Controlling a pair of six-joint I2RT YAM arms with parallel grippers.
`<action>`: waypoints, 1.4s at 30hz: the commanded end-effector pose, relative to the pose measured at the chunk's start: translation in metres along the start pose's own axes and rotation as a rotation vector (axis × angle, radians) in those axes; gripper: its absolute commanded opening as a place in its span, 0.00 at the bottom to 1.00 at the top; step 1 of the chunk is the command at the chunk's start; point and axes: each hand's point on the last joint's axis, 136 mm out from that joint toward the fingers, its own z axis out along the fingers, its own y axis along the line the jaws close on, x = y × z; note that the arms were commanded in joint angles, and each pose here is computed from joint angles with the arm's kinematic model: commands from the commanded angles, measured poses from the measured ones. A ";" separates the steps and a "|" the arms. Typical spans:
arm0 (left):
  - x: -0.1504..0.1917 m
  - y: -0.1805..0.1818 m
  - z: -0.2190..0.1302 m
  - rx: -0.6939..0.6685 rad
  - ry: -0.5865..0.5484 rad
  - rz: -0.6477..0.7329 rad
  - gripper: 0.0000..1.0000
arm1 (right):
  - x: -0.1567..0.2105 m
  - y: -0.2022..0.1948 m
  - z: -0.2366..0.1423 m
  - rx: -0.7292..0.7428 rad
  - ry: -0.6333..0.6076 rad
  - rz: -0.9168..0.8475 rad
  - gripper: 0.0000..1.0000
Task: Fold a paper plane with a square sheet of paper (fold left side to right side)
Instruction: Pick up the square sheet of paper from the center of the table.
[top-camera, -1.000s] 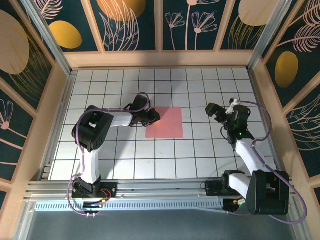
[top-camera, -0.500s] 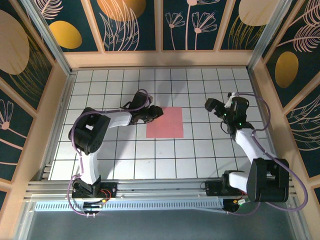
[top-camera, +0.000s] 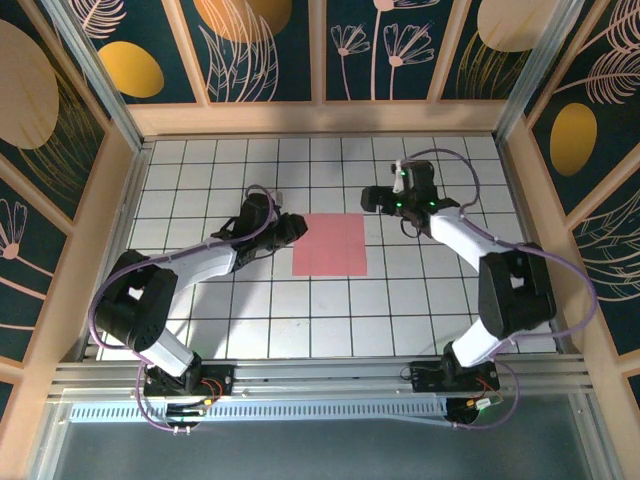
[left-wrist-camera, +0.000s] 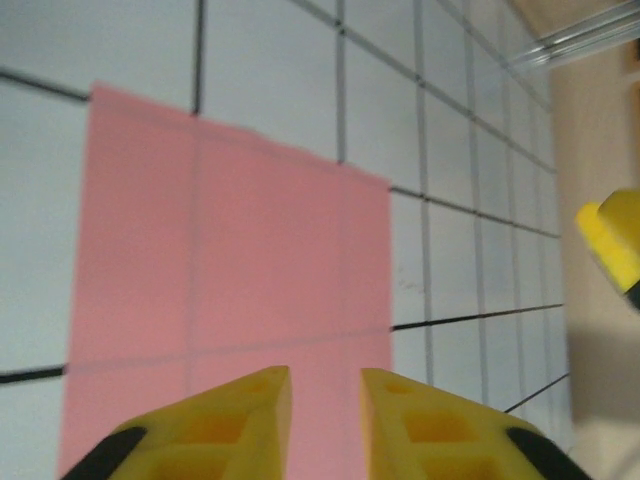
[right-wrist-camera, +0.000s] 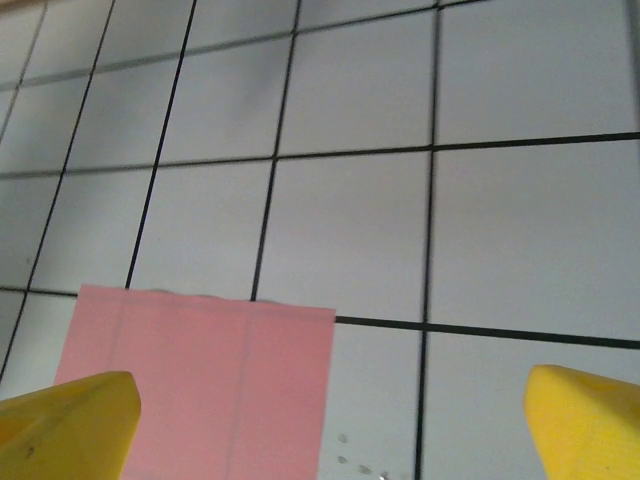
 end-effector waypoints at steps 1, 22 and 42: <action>0.021 0.024 -0.004 -0.070 0.059 -0.020 0.20 | 0.012 0.010 0.017 0.013 0.085 -0.070 0.96; 0.044 0.038 0.041 -0.091 0.208 -0.018 0.13 | 0.059 0.038 0.094 0.064 0.274 -0.183 0.92; 0.066 0.066 0.051 -0.148 0.266 -0.045 0.13 | 0.092 0.059 0.093 0.024 0.366 -0.194 0.89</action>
